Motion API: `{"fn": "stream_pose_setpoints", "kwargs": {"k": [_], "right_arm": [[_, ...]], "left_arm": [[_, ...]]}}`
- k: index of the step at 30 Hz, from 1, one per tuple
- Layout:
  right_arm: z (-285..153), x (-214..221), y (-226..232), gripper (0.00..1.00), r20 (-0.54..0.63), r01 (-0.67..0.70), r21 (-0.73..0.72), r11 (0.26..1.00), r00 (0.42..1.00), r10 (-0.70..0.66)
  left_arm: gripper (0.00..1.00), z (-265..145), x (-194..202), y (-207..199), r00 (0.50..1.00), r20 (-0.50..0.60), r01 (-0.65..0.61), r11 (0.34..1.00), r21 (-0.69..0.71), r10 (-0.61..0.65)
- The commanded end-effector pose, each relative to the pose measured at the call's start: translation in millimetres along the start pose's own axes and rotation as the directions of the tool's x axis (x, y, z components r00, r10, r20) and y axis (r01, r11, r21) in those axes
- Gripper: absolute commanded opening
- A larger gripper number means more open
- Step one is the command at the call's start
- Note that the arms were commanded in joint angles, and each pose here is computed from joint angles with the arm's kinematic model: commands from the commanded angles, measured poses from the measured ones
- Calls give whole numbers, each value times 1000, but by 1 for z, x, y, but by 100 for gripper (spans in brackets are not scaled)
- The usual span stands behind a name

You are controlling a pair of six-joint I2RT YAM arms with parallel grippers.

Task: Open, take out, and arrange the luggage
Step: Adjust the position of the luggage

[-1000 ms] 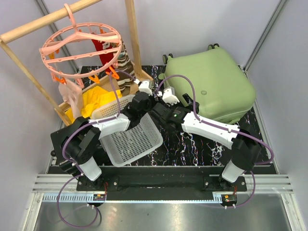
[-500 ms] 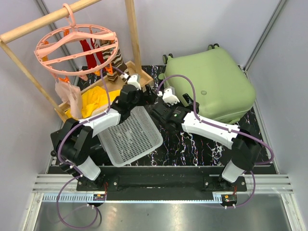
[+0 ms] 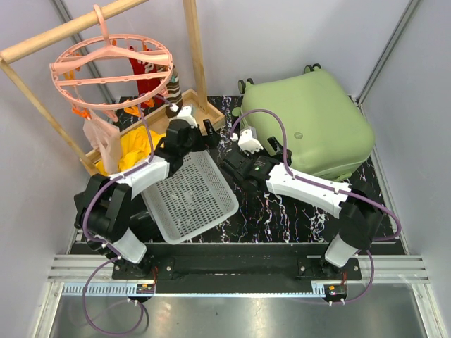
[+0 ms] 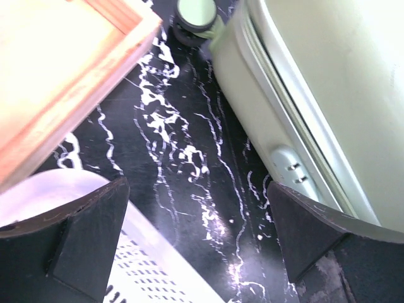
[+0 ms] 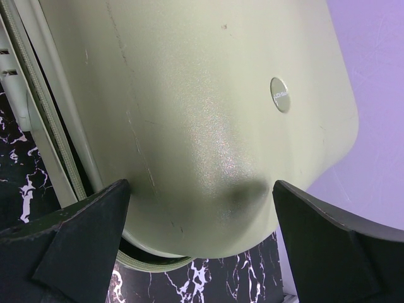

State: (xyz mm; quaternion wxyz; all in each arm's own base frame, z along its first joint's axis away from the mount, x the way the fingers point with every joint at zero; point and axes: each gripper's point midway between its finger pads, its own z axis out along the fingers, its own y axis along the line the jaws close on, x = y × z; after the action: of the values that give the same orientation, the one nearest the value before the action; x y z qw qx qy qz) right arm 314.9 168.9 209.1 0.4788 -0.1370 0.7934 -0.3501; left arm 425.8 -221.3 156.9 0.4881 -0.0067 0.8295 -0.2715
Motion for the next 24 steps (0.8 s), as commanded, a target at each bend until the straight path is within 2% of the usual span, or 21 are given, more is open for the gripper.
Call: {"fn": "stream_pose_setpoints", "kwargs": {"k": [1,5,9,15,18,24], "right_arm": [[3,2,-18,100,-13,-18,31,999,1000,18],[3,0,-12,100,-15,-13,21,1000,1000,13],[2,-1,-11,100,-15,-9,13,1000,1000,9],[2,0,-13,100,-15,-17,13,1000,1000,17],[2,2,-13,100,-16,-15,10,1000,1000,15],[2,4,-10,100,-21,-12,1,1000,1000,12]], "left_arm": [[96,-3,-37,-15,993,102,-63,996,60,57],[96,7,-46,-19,984,118,-143,987,79,133],[97,12,-48,-21,980,129,-163,982,91,151],[97,10,-53,-11,987,136,-92,994,60,83],[97,3,-59,-12,983,173,-75,994,78,61],[97,-3,-60,4,985,171,-51,996,71,38]]}}
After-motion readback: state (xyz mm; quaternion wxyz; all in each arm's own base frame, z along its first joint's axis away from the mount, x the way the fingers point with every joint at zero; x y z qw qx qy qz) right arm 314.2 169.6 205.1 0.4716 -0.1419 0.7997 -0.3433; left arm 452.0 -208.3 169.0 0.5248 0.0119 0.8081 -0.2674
